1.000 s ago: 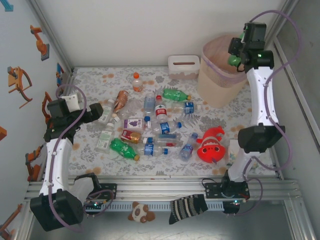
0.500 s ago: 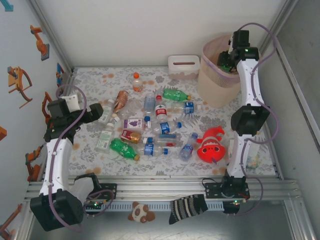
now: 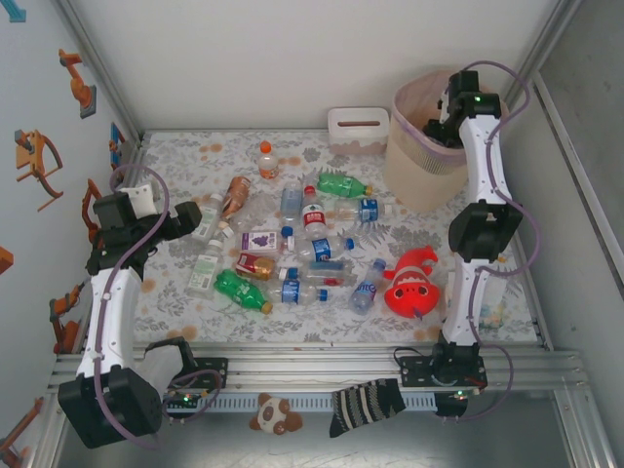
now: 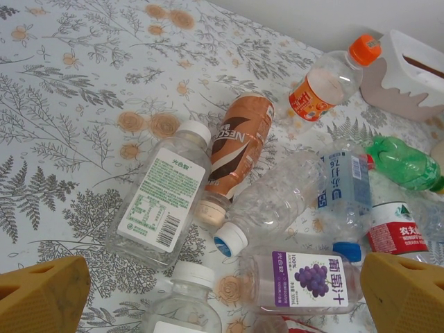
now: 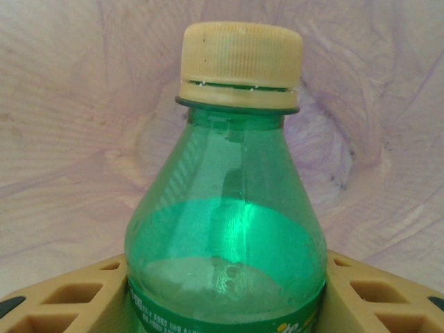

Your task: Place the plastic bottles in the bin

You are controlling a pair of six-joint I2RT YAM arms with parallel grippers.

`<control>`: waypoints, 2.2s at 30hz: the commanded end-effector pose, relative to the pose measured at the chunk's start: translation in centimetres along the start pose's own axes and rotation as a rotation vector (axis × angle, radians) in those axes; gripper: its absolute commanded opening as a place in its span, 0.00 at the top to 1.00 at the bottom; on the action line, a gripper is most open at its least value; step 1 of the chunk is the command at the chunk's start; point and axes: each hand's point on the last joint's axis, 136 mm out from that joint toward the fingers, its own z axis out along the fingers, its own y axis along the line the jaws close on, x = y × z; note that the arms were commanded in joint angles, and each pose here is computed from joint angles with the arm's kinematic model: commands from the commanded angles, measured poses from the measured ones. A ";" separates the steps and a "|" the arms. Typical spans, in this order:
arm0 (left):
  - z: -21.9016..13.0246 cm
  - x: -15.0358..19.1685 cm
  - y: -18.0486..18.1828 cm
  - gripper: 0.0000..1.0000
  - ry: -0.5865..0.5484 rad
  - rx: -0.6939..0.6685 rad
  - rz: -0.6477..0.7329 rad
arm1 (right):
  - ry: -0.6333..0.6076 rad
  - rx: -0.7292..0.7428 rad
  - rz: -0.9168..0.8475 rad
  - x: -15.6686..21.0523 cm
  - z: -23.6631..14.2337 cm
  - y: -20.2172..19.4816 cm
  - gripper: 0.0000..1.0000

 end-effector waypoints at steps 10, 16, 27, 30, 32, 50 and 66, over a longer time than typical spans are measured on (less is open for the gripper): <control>0.4 -0.1 -0.1 0.01 0.008 0.018 -0.008 | 0.199 -0.101 0.042 5.0 -0.5 1.6 0.43; 0.6 0.0 -0.1 0.01 0.016 0.023 -0.014 | 0.173 -0.051 0.043 4.1 0.9 0.8 0.34; 0.5 -0.1 -0.2 0.01 0.010 0.025 -0.011 | 0.113 -0.044 0.057 2.9 -1.0 0.9 0.19; 0.5 -0.2 -0.1 0.01 0.007 0.022 -0.010 | 0.070 -0.042 0.069 2.4 -2.9 1.0 0.20; 0.5 -0.2 -0.1 0.01 0.008 0.023 -0.012 | 0.037 -0.042 0.074 2.1 -4.4 1.0 0.20; 0.2 -0.2 -0.1 0.00 -0.001 0.019 -0.010 | -0.182 -0.018 0.107 4.6 -17.2 1.6 0.22; 0.3 -0.3 -0.5 0.00 -0.003 0.047 -0.023 | -0.100 -0.305 0.162 17.8 -18.7 10.4 0.25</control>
